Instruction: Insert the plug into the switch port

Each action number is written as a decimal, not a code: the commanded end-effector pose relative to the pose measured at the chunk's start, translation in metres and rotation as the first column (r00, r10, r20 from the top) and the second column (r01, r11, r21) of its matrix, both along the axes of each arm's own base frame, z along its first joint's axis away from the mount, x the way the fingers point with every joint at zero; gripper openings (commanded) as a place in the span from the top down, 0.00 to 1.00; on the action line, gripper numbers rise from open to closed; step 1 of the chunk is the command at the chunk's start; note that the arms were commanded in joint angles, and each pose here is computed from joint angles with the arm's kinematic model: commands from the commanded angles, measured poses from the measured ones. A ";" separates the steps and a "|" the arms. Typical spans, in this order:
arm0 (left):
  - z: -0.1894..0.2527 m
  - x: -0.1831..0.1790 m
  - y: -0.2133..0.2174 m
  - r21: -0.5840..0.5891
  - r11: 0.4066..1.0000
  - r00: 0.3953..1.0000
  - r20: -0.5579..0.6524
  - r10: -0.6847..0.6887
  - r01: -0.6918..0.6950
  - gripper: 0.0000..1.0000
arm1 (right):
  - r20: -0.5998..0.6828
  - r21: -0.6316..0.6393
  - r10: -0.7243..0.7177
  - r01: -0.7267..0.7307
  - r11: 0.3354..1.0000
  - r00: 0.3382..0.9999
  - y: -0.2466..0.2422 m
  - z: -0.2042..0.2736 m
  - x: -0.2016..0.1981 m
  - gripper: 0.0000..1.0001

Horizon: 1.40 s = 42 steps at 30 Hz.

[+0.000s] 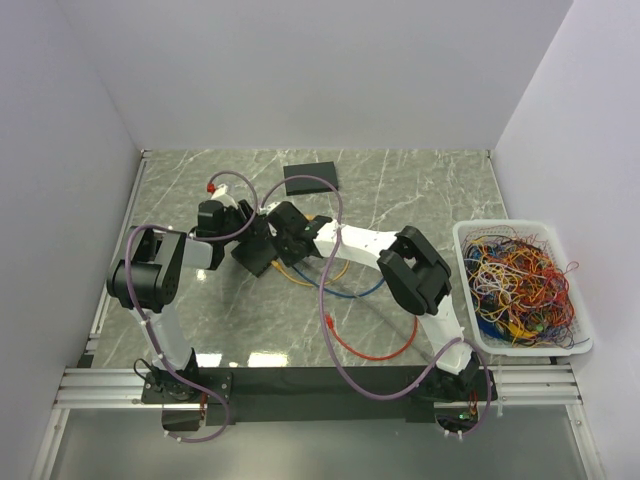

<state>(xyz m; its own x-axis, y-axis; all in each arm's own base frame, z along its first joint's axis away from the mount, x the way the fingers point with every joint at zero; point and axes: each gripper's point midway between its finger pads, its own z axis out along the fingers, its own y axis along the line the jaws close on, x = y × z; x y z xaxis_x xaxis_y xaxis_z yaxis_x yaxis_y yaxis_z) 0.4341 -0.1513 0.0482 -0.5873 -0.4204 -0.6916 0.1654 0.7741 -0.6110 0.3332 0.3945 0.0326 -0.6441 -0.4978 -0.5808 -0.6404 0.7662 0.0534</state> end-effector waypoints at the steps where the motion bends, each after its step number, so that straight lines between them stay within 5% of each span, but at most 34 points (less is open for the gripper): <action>1: -0.018 -0.044 -0.036 -0.068 0.987 0.981 -0.118 -0.151 0.144 0.50 | 0.201 0.237 -0.082 0.032 0.971 0.976 0.038 0.064 0.057 1.00; 42: -0.078 -0.142 -0.069 -0.088 0.979 0.936 -0.287 -0.202 0.185 0.50 | 0.405 0.442 -0.184 -0.015 0.897 0.896 0.058 0.115 0.100 1.00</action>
<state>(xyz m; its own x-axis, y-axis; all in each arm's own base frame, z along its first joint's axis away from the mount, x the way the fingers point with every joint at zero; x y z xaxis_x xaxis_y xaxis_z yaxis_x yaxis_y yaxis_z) 0.3860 -0.1906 0.0532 -0.5039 -0.4834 -0.7159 0.2293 0.7242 -0.6503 0.3735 0.4007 0.0345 -0.5608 -0.3883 -0.7312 -0.6163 0.7856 0.0554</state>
